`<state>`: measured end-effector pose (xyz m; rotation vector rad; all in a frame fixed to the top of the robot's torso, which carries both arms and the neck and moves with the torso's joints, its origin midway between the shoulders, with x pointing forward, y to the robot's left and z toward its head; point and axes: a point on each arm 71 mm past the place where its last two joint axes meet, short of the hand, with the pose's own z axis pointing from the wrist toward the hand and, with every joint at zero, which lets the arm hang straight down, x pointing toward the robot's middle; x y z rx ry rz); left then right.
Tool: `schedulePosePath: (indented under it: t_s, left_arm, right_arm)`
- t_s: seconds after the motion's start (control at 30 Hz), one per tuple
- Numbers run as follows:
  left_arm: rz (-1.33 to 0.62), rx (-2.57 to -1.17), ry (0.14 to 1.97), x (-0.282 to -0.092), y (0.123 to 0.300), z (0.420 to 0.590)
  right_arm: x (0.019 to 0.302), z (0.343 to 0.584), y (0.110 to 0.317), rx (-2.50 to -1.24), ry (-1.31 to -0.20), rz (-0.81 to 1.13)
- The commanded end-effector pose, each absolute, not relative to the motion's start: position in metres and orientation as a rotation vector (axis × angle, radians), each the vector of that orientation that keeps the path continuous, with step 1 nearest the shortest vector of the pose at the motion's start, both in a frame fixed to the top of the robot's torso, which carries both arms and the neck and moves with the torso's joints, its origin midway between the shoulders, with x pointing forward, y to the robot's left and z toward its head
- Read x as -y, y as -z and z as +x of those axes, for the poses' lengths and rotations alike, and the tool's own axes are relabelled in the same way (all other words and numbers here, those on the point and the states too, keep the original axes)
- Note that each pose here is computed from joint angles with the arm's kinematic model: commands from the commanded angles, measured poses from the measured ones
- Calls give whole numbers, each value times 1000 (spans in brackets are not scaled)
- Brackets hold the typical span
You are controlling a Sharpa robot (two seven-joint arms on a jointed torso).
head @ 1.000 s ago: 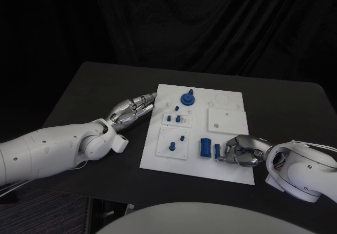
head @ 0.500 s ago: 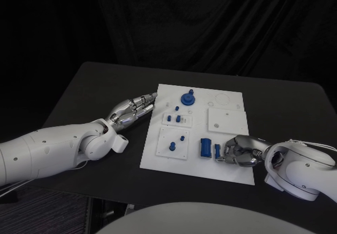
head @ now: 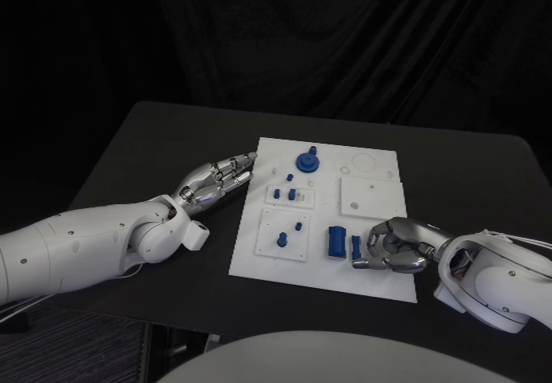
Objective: Assemble the parts on the task board
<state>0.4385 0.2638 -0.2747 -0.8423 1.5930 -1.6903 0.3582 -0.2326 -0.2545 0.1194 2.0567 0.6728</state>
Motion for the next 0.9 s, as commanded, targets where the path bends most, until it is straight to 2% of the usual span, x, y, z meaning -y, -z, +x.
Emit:
schedulePosePath:
  t_s: [0.03, 0.13, 0.33, 0.57, 0.7, 0.9]
  left_arm:
    - [-793, -1528, 1703, -263, 271, 437]
    - [-744, -1494, 1692, -263, 267, 435]
    - [-686, -1432, 1667, -264, 260, 427]
    - [-663, -1391, 1642, -265, 253, 421]
    - [-640, -1355, 1624, -262, 249, 422]
    - [-618, -1325, 1617, -257, 248, 424]
  right_arm:
    - [233, 363, 227, -1668, -864, 156]
    - [239, 362, 213, -1484, -940, 195]
    - [253, 364, 196, -1296, -999, 245]
    - [262, 376, 186, -1275, -1097, 344]
    - [264, 384, 188, -1324, -1187, 396]
    - [263, 389, 191, -1355, -1262, 418]
